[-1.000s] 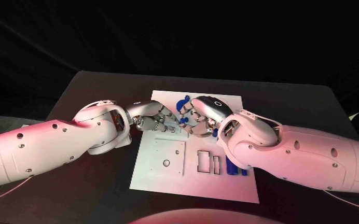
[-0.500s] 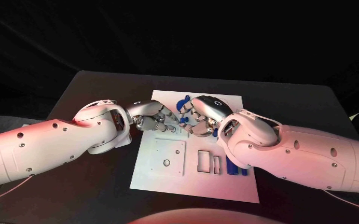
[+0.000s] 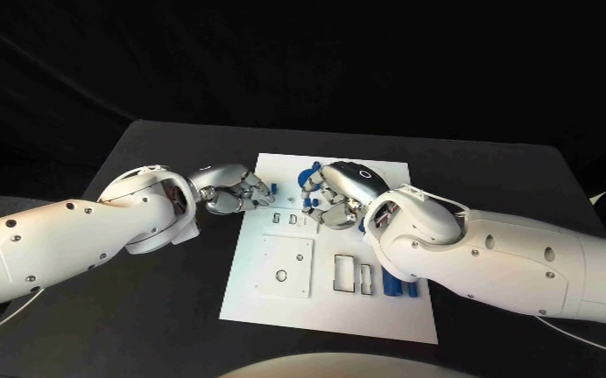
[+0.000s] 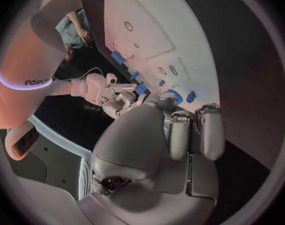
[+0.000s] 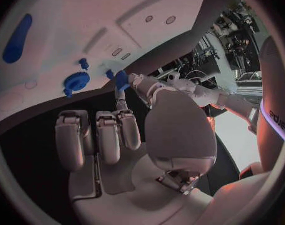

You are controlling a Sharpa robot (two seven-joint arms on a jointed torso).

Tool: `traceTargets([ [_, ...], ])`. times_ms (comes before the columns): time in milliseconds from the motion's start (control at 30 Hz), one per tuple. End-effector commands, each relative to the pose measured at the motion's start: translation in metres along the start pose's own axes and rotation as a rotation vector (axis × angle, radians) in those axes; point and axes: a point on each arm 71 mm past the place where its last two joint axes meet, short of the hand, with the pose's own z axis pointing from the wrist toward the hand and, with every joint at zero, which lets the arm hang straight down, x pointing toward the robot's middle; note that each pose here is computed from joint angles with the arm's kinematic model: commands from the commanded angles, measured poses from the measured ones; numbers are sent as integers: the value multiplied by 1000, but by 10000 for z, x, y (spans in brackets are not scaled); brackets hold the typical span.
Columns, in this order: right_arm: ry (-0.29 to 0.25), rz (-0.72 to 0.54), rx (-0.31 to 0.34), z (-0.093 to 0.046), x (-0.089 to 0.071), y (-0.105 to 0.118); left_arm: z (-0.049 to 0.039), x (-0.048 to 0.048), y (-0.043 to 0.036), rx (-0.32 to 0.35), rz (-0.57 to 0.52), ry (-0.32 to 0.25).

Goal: Assemble the parts on the task board

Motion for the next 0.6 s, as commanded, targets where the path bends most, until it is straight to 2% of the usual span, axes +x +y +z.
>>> traceTargets([
  [33, 3, -30, -4, 21, 46, -1, -22, -92, 31, -6, -188, -83],
  [333, 18, -56, 19, 70, 228, -19, -81, -240, 120, -32, -602, -259],
  [467, 28, -67, 24, 85, 306, -9, -96, -277, 143, -38, -856, -355],
  [600, 32, -73, 27, 93, 349, -6, -101, -288, 144, -38, -957, -398],
])
